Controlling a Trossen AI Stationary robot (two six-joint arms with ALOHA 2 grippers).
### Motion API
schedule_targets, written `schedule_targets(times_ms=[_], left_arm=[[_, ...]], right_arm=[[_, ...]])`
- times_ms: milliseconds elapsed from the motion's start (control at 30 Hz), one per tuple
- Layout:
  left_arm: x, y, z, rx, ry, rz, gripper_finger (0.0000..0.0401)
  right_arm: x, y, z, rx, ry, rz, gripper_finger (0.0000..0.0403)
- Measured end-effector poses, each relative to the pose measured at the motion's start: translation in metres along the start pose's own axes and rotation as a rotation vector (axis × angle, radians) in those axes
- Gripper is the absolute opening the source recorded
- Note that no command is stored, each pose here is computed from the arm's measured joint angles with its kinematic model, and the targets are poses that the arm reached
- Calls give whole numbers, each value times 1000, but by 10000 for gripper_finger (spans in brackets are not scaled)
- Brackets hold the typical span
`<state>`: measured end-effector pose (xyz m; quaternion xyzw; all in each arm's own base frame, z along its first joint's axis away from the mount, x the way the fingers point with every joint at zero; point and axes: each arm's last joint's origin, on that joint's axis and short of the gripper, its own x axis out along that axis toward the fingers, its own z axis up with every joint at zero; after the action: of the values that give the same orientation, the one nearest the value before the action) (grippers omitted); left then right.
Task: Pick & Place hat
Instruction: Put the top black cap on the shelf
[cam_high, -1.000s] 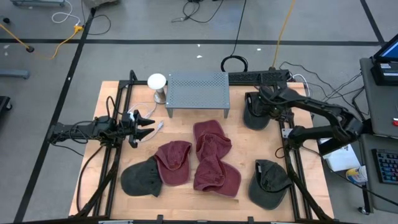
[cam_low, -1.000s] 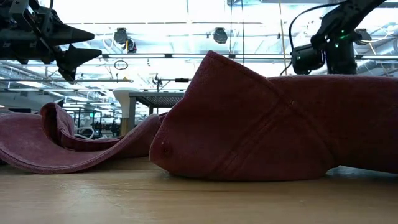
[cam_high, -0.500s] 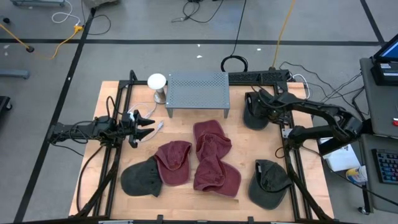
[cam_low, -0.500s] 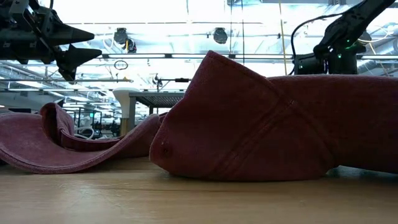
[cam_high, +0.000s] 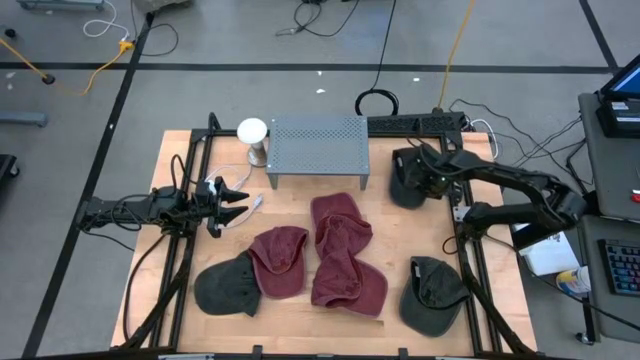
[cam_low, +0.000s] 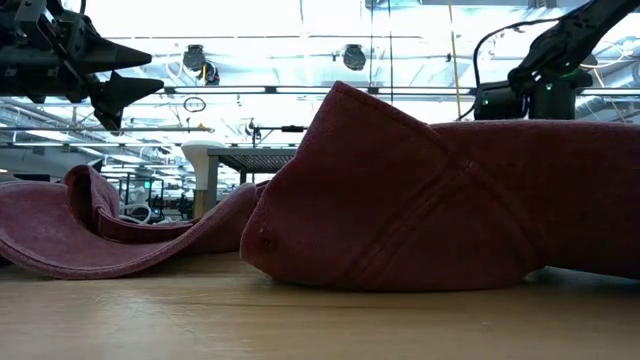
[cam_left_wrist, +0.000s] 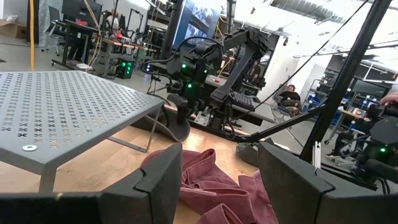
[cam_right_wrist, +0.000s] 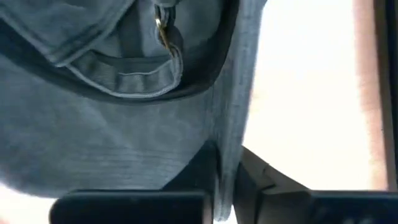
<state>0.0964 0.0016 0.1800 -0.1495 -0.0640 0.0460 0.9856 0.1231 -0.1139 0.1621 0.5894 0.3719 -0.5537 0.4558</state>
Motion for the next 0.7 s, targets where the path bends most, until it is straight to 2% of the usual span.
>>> schedule_targets(times_ms=[367, 700], left_arm=[[0, 0, 0, 0, -1, -1, 214], [0, 0, 0, 0, 0, 0, 214]], right_arm=[[-33, 20, 10, -56, -112, 95, 7], [-79, 35, 17, -157, -193, 116, 5]])
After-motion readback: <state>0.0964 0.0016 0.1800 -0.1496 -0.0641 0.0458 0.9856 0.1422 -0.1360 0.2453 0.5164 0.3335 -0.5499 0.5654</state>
